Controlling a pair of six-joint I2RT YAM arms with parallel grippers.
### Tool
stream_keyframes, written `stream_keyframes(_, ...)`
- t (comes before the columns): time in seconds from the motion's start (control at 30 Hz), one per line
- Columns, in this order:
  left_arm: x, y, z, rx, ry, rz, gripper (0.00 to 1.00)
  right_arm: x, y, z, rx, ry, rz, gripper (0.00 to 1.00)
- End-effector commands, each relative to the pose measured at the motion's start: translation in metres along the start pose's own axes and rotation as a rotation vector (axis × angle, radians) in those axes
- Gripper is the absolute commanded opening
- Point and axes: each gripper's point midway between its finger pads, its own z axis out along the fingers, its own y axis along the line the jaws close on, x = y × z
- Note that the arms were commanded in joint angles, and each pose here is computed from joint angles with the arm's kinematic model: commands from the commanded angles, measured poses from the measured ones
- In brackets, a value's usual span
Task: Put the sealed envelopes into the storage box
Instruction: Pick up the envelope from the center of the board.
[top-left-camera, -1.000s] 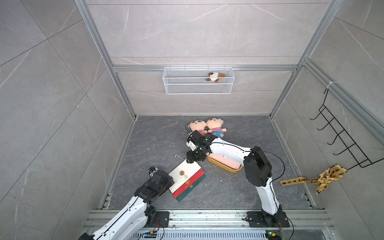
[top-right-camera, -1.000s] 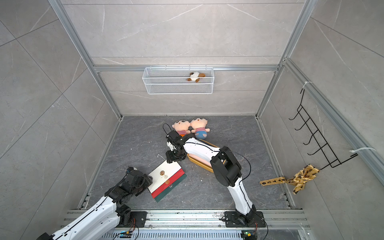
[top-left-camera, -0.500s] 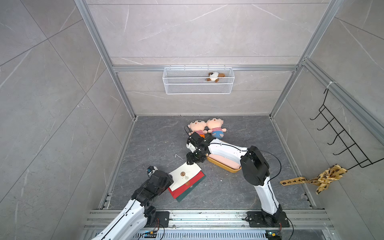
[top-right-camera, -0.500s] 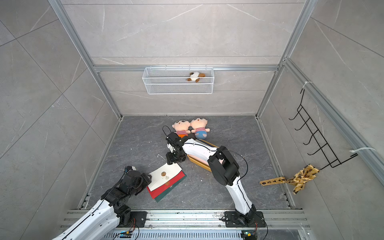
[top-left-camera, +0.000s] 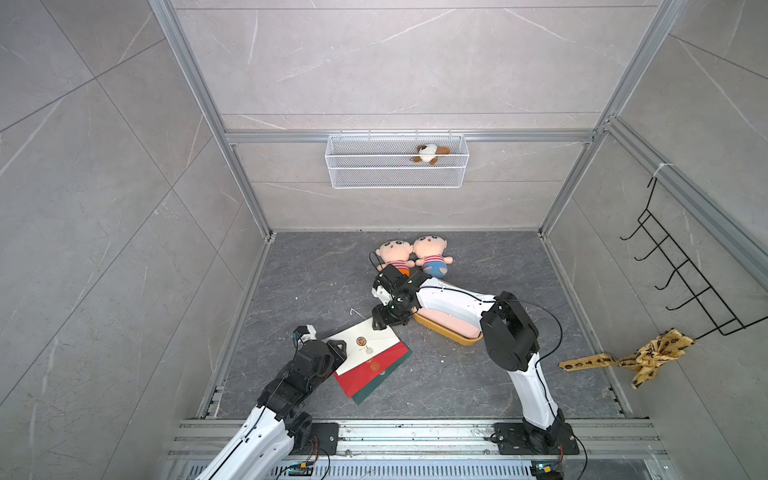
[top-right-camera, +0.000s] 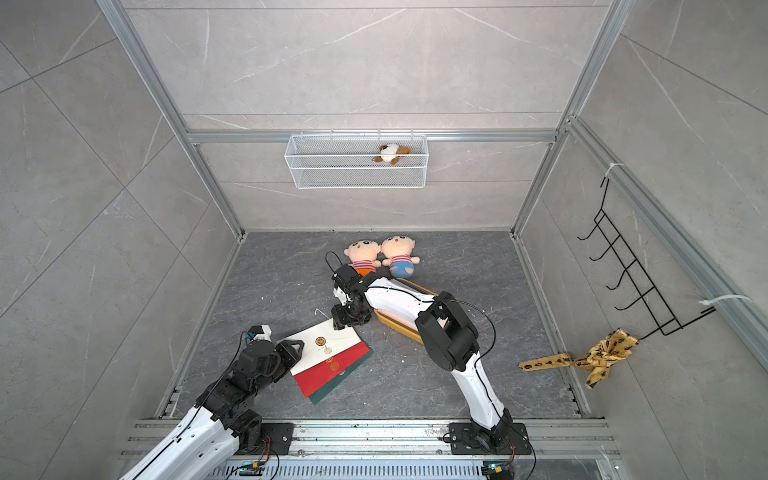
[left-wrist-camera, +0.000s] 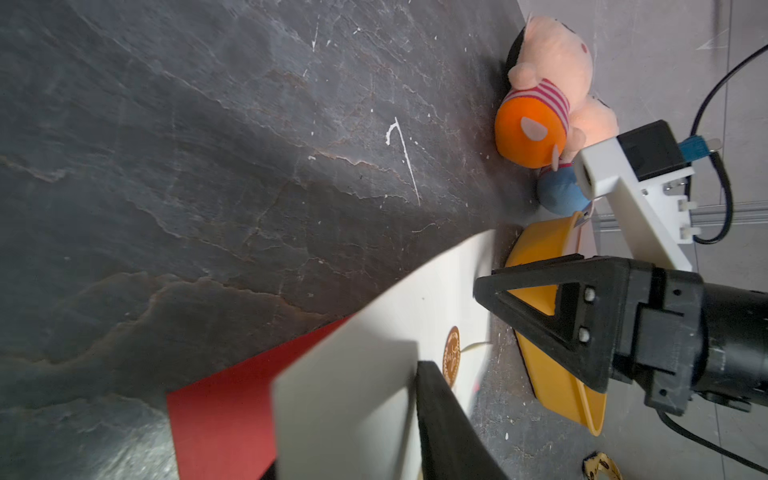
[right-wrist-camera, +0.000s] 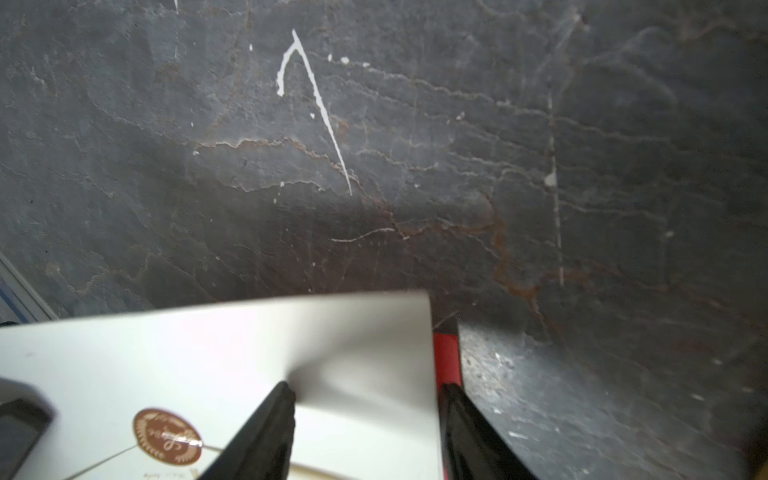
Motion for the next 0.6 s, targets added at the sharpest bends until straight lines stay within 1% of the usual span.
stream_keyframes(0.0,-0.006,-0.024,-0.003,0.07,-0.001,0.004,0.26,0.002,0.007,0.0,-0.041,0.004,-0.004,0.58)
stream_keyframes(0.17,-0.008,-0.02,-0.003,0.016,0.002,0.038,0.09,-0.002,0.006,-0.005,-0.045,-0.009,-0.002,0.58)
stream_keyframes(0.23,-0.012,-0.023,-0.007,0.015,-0.012,0.05,0.02,-0.007,0.008,-0.012,-0.05,-0.028,-0.005,0.58)
stream_keyframes(0.27,-0.015,-0.025,-0.009,0.016,-0.023,0.054,0.0,-0.012,0.009,-0.019,-0.057,-0.047,-0.004,0.59)
stream_keyframes(0.33,-0.023,-0.034,-0.015,0.036,-0.053,0.057,0.0,-0.025,0.011,-0.037,-0.071,-0.103,0.002,0.62)
stream_keyframes(0.43,-0.04,-0.054,-0.028,0.088,-0.11,0.051,0.0,-0.051,0.009,-0.082,-0.093,-0.228,0.042,0.64)
stream_keyframes(0.57,-0.065,-0.095,-0.05,0.211,-0.193,0.034,0.0,-0.072,0.014,-0.143,-0.155,-0.408,0.097,0.66)
